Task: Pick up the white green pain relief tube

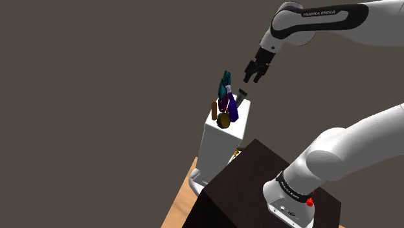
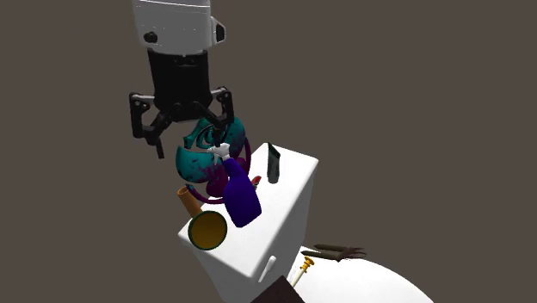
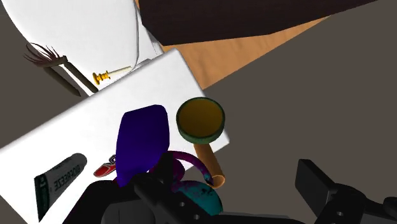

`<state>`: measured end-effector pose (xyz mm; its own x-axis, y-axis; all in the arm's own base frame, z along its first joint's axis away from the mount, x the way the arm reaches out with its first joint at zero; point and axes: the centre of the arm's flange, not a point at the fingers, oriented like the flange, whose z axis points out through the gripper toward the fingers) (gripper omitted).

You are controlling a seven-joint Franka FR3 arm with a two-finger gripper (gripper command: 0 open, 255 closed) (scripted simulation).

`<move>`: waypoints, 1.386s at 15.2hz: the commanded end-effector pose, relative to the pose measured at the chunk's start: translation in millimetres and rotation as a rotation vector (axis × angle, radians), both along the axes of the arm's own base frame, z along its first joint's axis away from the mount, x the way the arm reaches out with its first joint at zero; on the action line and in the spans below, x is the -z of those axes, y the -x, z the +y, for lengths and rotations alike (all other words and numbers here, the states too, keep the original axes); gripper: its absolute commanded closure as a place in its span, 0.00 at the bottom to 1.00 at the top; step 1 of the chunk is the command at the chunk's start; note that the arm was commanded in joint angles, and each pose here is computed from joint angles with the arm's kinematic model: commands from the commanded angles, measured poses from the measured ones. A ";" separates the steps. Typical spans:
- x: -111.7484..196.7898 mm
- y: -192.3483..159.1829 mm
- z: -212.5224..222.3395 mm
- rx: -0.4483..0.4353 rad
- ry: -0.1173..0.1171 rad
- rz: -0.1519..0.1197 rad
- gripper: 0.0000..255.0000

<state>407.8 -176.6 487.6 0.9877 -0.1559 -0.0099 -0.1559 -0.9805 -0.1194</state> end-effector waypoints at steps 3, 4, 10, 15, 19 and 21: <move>29.7 -16.7 -42.7 0.046 0.008 0.007 0.00; 36.7 -21.1 -52.8 0.058 0.009 0.009 0.00; 78.6 -44.5 -114.3 0.126 0.019 0.021 0.00; 113.3 -60.4 -167.1 0.183 0.027 0.030 0.00; 140.8 -70.7 -210.1 0.229 0.033 0.038 0.00; 154.5 -75.0 -231.8 0.252 0.036 0.042 0.00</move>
